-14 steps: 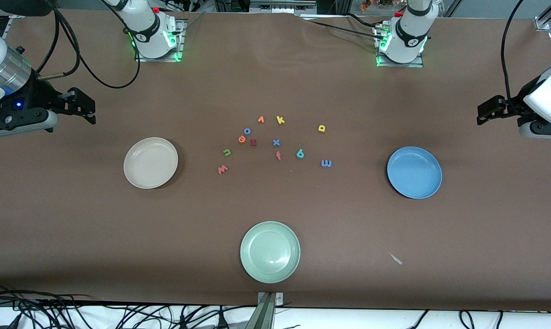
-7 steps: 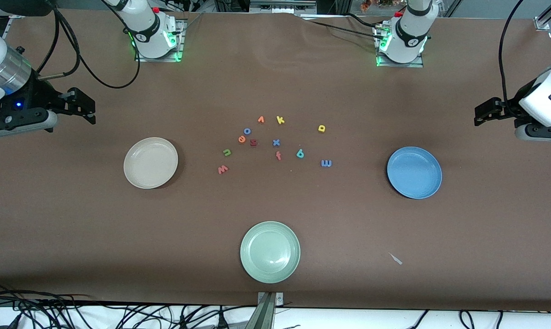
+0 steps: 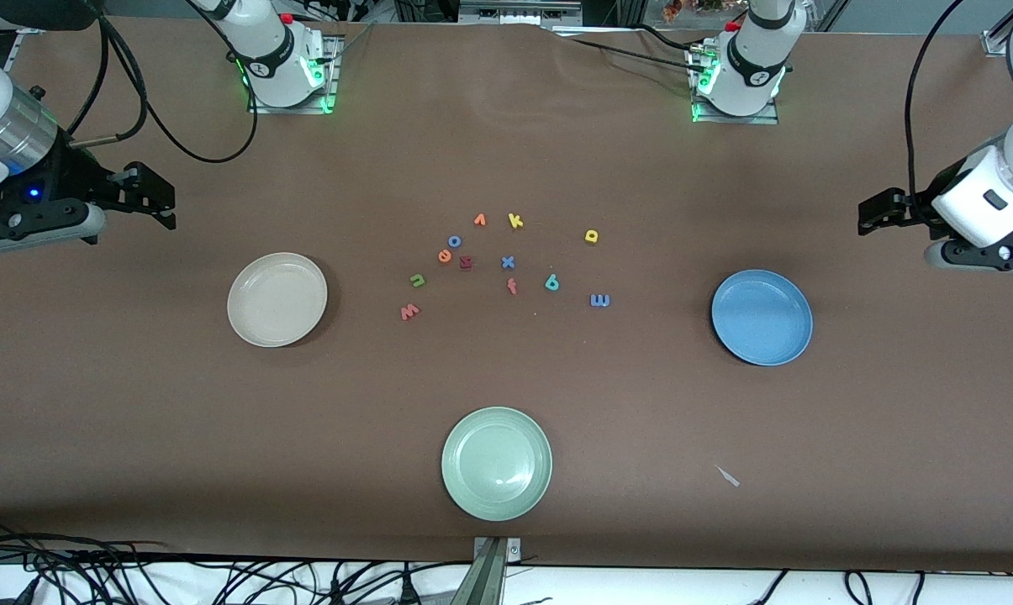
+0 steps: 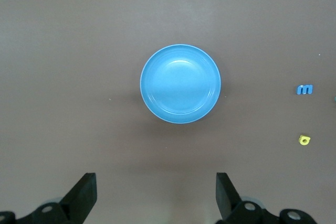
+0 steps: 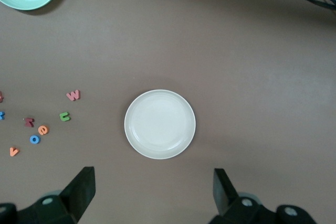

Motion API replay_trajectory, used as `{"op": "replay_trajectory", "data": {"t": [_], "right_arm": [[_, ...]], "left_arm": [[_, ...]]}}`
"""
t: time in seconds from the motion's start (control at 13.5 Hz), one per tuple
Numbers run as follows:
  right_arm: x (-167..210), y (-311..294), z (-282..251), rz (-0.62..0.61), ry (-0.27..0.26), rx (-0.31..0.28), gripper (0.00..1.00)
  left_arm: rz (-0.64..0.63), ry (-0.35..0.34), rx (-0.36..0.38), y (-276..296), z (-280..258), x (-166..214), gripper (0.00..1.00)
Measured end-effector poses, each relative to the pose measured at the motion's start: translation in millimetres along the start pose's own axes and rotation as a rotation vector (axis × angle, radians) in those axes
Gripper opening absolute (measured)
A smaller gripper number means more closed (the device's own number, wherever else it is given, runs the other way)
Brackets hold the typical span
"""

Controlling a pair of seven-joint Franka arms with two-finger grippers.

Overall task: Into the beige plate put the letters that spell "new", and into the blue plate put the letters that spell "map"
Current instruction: 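Reach the left gripper to the blue m while the right gripper reaches letters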

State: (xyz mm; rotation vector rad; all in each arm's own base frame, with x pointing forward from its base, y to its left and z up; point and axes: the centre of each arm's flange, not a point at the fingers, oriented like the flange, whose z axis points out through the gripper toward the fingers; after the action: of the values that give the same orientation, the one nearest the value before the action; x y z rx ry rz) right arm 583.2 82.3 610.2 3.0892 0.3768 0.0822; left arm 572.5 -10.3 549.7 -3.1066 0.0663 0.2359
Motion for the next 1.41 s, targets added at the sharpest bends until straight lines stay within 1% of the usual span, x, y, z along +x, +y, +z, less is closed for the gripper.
{"op": "replay_trajectory", "data": {"t": [0.15, 0.37, 0.52, 0.59, 0.81, 0.96, 1.04, 1.11, 1.18, 1.33, 1.41], "right_arm": [[5, 0, 4, 0.000, 0.015, 0.000, 1.00], [19, 1, 18, 0.000, 0.045, 0.003, 1.00], [25, -2, 26, 0.006, 0.053, 0.039, 1.00], [28, -3, 35, 0.008, 0.040, 0.053, 1.00], [42, -4, 82, 0.004, -0.029, 0.068, 1.00], [47, -6, 99, 0.001, -0.054, 0.072, 1.00], [48, -8, 102, -0.003, -0.058, 0.072, 1.00], [48, -10, 104, -0.007, -0.060, 0.073, 1.00], [49, -14, 110, -0.018, -0.074, 0.075, 1.00], [56, -42, 145, -0.061, -0.131, 0.082, 1.00], [60, -53, 162, -0.076, -0.147, 0.085, 1.00]], "left_arm": [[-0.074, -0.004, -0.045, 19, 8, 7, 1.00], [-0.206, 0.008, -0.057, 74, 32, 28, 1.00], [-0.309, 0.012, -0.072, 115, 56, 43, 1.00], [-0.370, 0.013, -0.083, 133, 70, 50, 1.00], [-0.547, 0.030, -0.129, 178, 122, 61, 1.00], [-0.681, 0.050, -0.163, 205, 161, 57, 1.00], [-0.739, 0.067, -0.172, 222, 183, 53, 1.00], [-0.798, 0.084, -0.167, 239, 207, 48, 1.00], [-0.857, 0.091, -0.159, 255, 229, 43, 1.00], [-0.993, 0.095, -0.171, 285, 267, 39, 1.00], [-1.060, 0.098, -0.177, 295, 283, 39, 1.00]]}}
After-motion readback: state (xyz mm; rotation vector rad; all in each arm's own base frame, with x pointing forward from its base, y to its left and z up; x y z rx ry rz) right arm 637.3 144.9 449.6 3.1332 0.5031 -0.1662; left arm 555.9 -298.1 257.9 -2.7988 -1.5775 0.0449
